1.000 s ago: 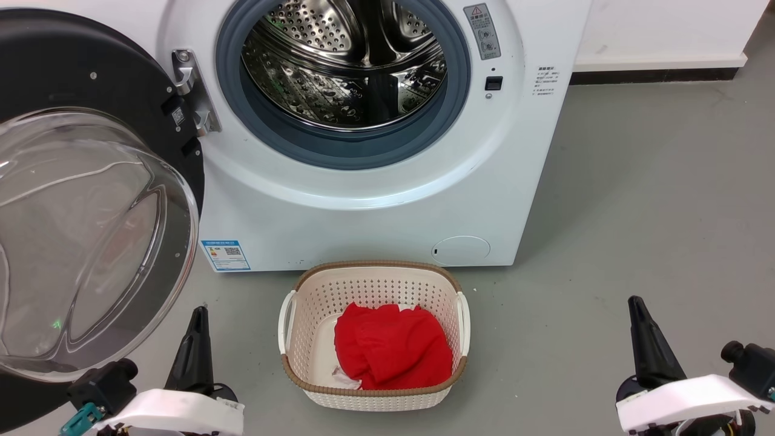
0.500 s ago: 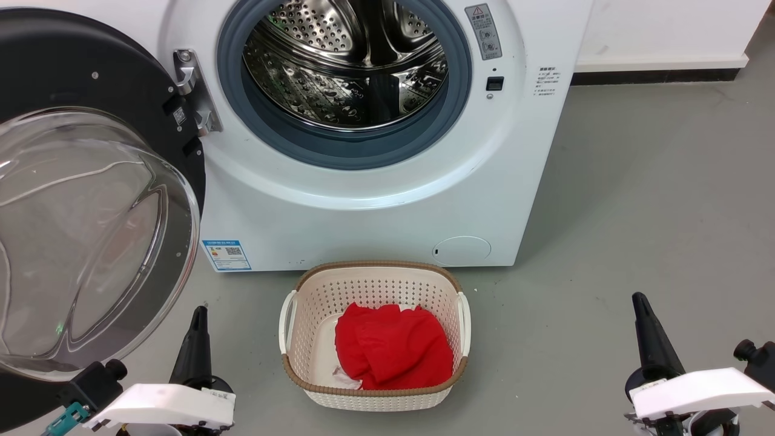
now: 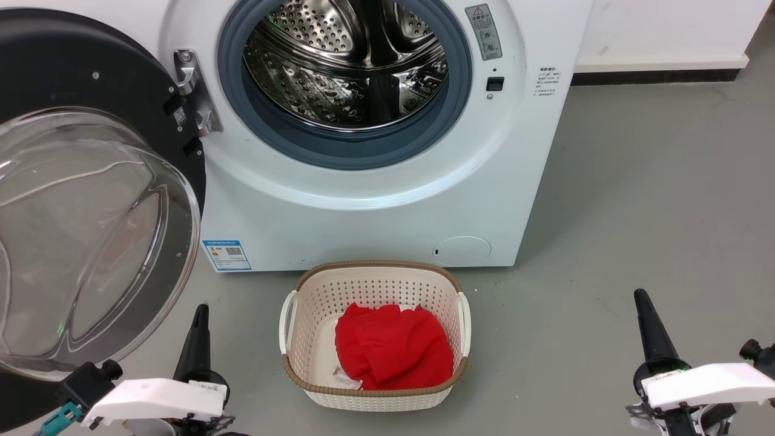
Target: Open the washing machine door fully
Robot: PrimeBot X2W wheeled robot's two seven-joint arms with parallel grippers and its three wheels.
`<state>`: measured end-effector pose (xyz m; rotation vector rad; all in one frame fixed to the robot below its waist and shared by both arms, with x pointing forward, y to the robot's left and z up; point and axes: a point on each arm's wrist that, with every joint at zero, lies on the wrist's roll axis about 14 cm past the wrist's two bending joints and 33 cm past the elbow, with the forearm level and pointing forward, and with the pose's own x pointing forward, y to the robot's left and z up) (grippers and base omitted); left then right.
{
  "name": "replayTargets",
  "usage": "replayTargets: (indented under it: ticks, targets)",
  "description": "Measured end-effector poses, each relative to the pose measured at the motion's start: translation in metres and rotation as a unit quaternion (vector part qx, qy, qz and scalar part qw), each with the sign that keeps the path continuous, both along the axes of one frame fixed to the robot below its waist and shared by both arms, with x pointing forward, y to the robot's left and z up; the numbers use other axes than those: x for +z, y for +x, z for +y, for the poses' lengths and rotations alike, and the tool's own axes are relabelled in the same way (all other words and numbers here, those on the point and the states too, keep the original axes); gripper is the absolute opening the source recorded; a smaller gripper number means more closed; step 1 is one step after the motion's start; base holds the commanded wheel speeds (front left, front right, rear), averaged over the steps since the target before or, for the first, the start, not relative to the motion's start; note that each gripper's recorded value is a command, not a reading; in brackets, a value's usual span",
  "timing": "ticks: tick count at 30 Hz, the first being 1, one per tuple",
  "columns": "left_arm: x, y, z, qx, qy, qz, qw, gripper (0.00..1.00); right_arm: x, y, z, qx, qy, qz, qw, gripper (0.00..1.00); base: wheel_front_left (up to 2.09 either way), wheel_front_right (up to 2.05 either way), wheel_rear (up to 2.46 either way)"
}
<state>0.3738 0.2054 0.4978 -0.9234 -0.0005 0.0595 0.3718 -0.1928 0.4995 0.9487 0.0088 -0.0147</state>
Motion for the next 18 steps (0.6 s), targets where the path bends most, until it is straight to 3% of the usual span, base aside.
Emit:
replayTargets:
  ticks: [18]
  targets:
    - [-0.0008, 0.0045, -0.0011, -0.003, -0.11, 0.002, 0.994, 0.0, -0.0008, 0.0049, -0.0032, -0.003, 0.105, 0.005, 0.994, 0.0, 0.0, 0.0, 0.0]
